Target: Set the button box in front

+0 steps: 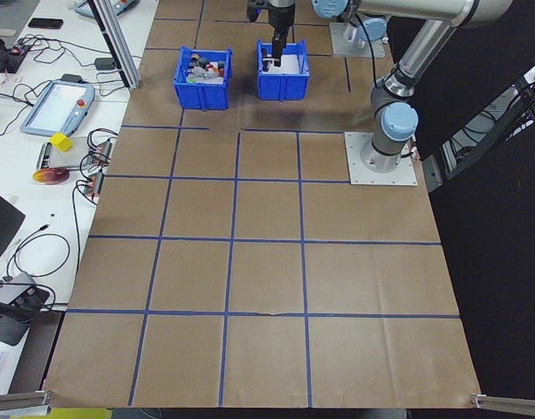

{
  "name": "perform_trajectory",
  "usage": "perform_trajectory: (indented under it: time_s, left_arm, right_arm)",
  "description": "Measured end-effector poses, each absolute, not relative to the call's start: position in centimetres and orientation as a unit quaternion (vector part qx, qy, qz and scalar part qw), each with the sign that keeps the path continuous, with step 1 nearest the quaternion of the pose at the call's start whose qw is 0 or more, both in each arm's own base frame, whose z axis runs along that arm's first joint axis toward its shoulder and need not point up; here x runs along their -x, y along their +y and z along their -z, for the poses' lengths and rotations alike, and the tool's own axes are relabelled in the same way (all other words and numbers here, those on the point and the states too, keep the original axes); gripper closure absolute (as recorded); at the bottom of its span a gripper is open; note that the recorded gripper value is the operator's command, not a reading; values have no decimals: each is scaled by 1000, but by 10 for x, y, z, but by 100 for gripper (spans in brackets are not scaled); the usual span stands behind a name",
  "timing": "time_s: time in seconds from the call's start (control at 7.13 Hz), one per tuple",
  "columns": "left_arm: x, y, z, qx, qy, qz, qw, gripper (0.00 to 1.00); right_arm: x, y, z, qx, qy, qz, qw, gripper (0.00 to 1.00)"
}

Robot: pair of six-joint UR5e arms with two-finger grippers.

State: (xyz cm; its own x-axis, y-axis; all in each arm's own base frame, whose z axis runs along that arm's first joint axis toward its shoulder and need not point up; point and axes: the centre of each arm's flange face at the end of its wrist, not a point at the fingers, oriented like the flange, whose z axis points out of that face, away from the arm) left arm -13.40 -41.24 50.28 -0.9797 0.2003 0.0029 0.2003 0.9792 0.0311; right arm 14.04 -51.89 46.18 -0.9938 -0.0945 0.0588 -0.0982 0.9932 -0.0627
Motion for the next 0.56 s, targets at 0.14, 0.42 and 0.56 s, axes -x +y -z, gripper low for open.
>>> perform_trajectory:
  time_s: [0.14,0.42,0.56]
  left_arm:
    - [134,-413,-504,-101,995,-11,1,0]
    - [134,-417,-507,-100,995,8,2,0]
    - [134,-418,-506,-100,995,11,2,0]
  right_arm:
    - [-138,-518,-457,-31,-999,-18,13,0]
    - [-136,-517,-456,-24,-1000,-11,6,0]
    - [-135,-517,-458,-25,-1000,-14,6,0]
